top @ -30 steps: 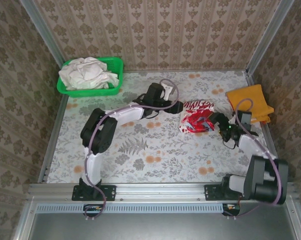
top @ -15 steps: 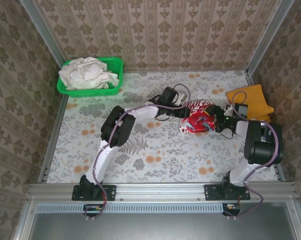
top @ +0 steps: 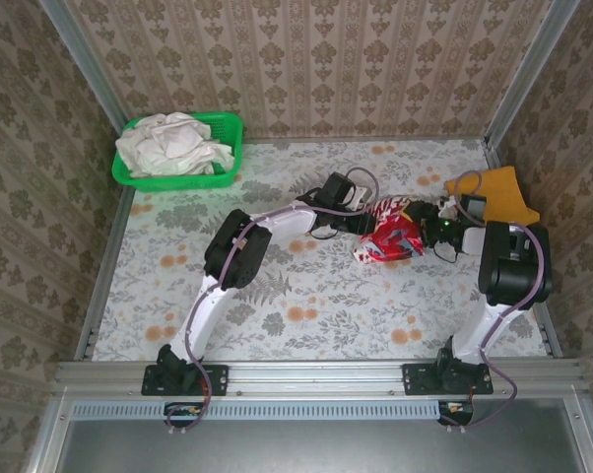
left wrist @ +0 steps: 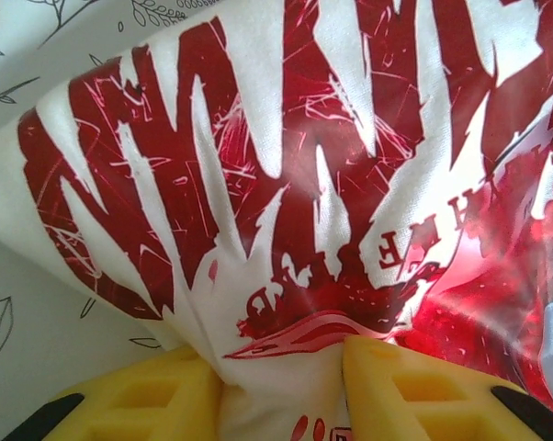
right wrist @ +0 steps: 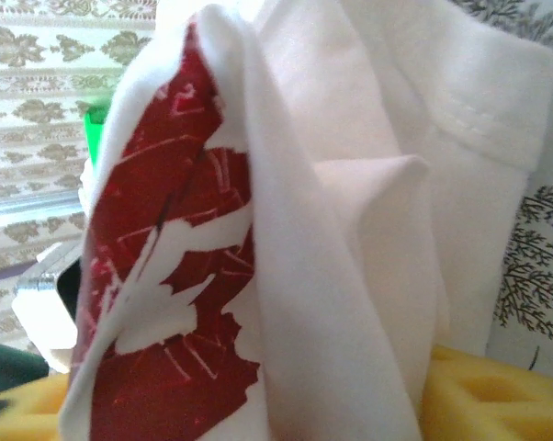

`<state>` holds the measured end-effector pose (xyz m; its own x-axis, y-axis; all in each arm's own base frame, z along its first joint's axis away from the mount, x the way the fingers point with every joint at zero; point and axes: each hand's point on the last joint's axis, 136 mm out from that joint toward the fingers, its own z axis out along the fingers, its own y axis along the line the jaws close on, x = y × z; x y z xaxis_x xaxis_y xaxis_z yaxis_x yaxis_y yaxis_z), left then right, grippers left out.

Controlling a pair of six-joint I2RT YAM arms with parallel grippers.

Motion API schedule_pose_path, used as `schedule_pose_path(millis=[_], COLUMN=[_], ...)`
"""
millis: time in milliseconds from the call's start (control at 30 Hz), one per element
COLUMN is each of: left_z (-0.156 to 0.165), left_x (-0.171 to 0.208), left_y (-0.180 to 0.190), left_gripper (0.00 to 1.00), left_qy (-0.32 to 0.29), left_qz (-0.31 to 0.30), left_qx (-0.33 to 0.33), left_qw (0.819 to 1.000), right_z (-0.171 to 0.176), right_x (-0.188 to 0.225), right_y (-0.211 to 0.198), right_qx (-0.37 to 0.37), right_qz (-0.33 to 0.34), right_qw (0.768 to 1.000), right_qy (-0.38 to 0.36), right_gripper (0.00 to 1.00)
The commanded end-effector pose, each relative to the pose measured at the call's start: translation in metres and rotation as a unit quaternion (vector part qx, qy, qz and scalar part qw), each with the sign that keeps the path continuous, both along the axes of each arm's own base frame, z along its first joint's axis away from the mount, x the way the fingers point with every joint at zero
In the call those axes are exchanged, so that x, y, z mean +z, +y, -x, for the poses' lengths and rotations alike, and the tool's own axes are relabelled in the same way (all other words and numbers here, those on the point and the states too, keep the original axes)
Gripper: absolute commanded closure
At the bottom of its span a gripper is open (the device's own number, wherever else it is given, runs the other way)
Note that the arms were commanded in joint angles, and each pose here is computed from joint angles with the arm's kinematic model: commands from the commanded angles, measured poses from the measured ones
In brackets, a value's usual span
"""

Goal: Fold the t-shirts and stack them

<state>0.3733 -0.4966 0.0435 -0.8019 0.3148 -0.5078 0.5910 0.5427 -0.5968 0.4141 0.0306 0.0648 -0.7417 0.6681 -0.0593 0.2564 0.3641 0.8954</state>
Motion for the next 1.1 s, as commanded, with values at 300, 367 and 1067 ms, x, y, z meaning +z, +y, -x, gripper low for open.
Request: schedule_pose_path(millis=[300,367,1067], left_z=[-0.004,-0.002,0.024], left_x=[0.055,0.071,0.076], left_y=[0.043,0.065,0.147], left_gripper=[0.00,0.00,0.00], left_qy=[-0.133,-0.180,-0.239], left_qz=[0.028,0.014,-0.005], left_qx=[0.056,0.075,0.093], left_qw=[0.989,0.981,0.967], right_z=[0.005,0.007,-0.027], right_x=[0.011,0.020,0.156], right_y=[-0.010,-0.017,-0.123], right_qx=[0.061,0.089,0.188], right_qz=[0.101,0.154,0.295], right_qw=[0.993,0.984,0.935], right_qy=[0.007,0.007,-0.060], right_gripper=[1.00,1.00,1.00])
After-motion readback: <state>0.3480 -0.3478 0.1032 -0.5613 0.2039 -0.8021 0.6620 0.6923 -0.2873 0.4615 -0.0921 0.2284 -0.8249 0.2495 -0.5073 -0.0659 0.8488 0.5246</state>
